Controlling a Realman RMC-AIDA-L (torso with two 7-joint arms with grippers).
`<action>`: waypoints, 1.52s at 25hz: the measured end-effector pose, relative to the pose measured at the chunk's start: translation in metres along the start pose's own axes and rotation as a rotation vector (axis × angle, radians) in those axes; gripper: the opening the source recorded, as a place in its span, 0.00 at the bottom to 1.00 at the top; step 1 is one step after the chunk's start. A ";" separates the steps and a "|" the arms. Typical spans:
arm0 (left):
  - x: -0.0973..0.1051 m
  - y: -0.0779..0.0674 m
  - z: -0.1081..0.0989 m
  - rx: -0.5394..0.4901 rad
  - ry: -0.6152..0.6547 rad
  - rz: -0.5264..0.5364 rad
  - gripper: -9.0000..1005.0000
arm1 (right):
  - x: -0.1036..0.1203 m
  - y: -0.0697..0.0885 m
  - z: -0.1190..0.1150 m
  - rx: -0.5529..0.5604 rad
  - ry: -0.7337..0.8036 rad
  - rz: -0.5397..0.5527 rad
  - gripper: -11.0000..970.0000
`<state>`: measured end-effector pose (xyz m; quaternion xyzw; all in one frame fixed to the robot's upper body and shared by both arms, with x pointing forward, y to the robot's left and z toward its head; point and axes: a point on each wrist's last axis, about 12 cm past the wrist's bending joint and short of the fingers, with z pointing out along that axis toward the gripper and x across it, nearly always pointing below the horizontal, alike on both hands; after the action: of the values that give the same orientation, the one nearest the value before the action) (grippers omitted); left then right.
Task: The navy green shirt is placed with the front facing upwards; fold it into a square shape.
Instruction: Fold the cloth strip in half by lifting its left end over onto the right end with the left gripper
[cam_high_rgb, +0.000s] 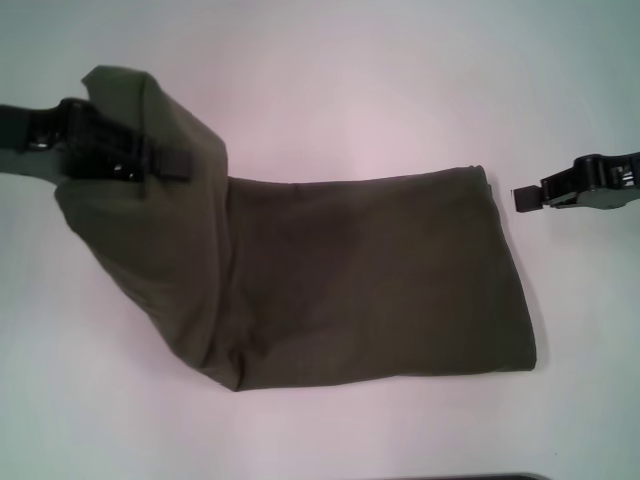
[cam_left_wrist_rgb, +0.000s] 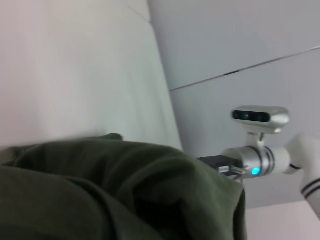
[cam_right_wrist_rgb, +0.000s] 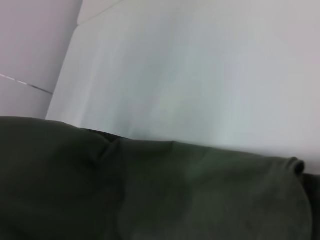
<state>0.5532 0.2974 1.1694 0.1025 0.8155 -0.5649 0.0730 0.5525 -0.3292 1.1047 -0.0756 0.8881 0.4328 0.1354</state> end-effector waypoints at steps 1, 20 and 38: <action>-0.001 -0.001 0.002 0.010 0.004 0.005 0.07 | 0.000 -0.001 -0.001 0.004 0.003 0.003 0.01; -0.010 -0.021 0.079 0.146 0.083 0.056 0.07 | -0.001 -0.002 -0.008 0.026 0.013 0.010 0.01; -0.012 -0.009 0.148 0.095 0.099 -0.008 0.07 | -0.005 0.000 -0.007 0.034 0.023 0.020 0.01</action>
<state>0.5627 0.1550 1.1286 0.1304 0.7907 -0.5976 0.0255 0.5565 -0.3349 1.1104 -0.0695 0.8975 0.4180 0.1220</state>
